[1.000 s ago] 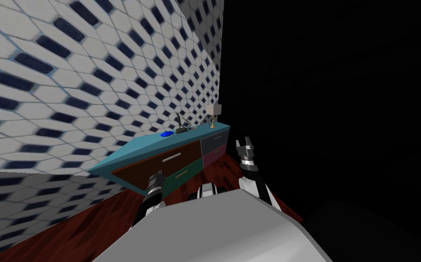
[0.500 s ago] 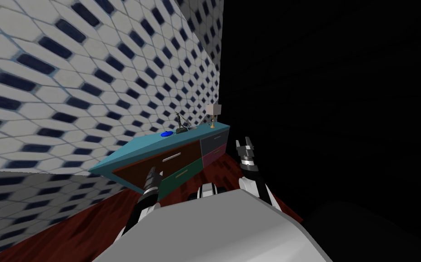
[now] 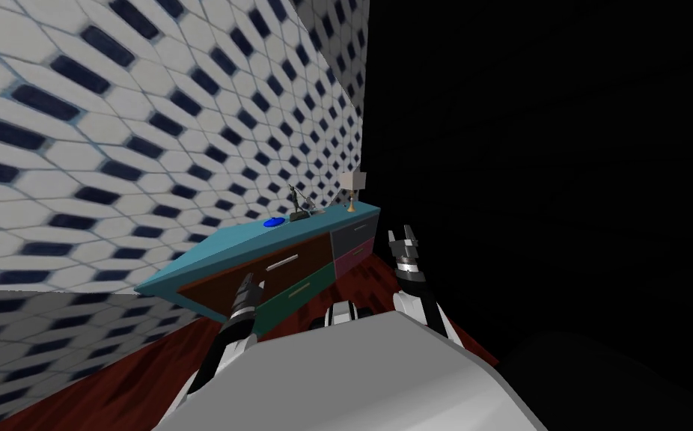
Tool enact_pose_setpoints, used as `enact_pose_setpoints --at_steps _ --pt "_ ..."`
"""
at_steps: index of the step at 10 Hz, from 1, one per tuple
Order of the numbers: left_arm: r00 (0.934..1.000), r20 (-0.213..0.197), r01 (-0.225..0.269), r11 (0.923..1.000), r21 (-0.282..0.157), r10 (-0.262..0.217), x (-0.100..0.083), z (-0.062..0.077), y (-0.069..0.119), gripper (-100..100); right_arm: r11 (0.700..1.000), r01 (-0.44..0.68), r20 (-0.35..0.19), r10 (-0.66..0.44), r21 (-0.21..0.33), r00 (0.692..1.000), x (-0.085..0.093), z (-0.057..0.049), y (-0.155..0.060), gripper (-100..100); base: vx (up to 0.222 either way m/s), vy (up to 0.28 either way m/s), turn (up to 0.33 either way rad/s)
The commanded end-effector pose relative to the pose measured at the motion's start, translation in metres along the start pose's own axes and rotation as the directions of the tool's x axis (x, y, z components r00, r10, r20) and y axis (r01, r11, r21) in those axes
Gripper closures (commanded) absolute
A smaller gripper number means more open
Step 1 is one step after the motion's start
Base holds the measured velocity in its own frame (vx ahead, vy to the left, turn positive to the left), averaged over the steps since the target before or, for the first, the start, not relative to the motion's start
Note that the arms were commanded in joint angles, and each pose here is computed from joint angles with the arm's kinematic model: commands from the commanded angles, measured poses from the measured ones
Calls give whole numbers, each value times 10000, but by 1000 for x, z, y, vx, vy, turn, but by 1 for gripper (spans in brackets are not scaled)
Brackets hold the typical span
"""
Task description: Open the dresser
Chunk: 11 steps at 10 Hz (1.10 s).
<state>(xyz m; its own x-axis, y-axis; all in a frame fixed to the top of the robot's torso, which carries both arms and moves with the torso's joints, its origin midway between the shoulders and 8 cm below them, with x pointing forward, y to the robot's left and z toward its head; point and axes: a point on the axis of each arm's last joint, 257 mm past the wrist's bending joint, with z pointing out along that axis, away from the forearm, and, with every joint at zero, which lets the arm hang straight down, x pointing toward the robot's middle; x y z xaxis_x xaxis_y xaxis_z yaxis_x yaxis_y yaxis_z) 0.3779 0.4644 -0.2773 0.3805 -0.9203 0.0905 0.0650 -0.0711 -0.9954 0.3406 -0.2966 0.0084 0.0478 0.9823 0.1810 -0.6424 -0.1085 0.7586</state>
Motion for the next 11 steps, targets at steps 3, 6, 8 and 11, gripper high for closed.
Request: enact_pose_setpoints --at_steps 3,6,8,11 --pt "9973 312 665 9978 -80 -662 9 -3 10 -100 10000 0 0 0 0 10000 0 0 0 0 126 56 -3" --pt "9903 588 1273 9917 -172 -1261 21 -11 20 -100 10000 -4 0 4 -2 10000 0 0 0 0 17 3 0" --pt "9892 619 1340 9908 -187 -1327 23 -12 22 -100 10000 -3 0 3 -2 10000 0 0 0 0 0 0 0" --pt "9890 616 1358 9906 -189 -1344 23 -14 21 100 10000 -3 0 3 -2 10000 0 0 0 0 -26 -16 3"
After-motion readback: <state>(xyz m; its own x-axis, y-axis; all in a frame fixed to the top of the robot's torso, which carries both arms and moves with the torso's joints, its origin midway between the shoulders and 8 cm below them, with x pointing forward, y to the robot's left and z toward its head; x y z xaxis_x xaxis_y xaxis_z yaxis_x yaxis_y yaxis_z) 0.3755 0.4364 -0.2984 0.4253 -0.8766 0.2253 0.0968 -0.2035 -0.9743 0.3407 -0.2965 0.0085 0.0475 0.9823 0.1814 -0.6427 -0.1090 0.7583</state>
